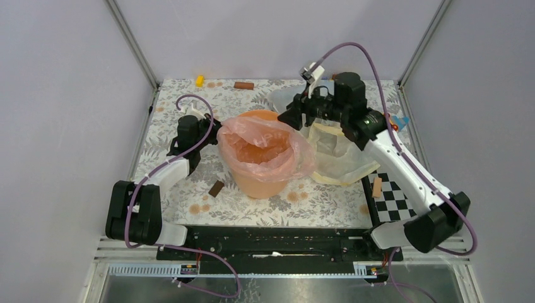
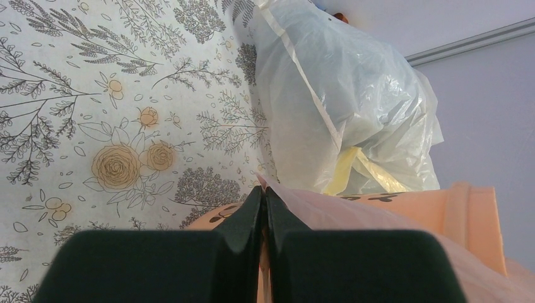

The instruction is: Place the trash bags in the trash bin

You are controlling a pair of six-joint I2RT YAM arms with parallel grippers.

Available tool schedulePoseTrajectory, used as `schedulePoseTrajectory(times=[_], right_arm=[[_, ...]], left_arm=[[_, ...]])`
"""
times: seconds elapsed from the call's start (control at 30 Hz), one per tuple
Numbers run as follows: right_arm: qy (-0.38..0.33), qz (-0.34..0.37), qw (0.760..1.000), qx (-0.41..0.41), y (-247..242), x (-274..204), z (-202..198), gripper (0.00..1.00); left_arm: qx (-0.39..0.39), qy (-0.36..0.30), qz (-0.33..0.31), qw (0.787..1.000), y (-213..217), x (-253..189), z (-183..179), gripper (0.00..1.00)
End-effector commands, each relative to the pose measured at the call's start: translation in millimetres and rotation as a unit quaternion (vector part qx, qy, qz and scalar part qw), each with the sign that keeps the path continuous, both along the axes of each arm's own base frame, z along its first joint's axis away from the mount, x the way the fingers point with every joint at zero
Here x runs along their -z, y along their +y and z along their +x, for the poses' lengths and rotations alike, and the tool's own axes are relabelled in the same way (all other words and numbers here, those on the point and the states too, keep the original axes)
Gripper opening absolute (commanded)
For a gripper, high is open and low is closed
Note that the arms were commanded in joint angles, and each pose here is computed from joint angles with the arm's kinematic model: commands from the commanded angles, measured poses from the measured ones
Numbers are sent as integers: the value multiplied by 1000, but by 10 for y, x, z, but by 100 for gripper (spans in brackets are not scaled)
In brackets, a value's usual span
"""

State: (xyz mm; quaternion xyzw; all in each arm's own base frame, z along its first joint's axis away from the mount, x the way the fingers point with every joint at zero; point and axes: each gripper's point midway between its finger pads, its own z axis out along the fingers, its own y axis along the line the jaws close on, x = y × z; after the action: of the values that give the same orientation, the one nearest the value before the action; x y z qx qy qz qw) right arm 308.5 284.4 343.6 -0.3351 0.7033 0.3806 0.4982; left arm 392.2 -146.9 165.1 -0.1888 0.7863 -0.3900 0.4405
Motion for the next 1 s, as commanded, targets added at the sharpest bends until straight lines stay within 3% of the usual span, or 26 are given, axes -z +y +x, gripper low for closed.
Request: schedulePoseTrajectory(times=[0.0,0.27,0.4,0.47,0.6,0.67,0.97], right_arm=[[-14,-30,998,-53,135,-61,-36,61],[16,-82,993,-86,352,271,-31,62],[22,-89,992,-85,375,325,2,56],[20,-88,992,-87,383,311,-2,48],[21,-87,992,-84,390,306,24,22],[21,-86,993,-77,394,295,54,1],[36,-63,997,27,284,204,489,0]], left_arm=[[-6,-40,6,999,20,-228,46,5],[-8,-38,5,999,22,-208,55,5],[-4,-37,4,999,9,-193,59,5],[-4,-37,4,999,9,-191,58,5],[-3,-34,1,999,3,-169,44,5],[-4,-34,-1,999,2,-161,43,5],[-8,-32,0,999,17,-95,40,5]])
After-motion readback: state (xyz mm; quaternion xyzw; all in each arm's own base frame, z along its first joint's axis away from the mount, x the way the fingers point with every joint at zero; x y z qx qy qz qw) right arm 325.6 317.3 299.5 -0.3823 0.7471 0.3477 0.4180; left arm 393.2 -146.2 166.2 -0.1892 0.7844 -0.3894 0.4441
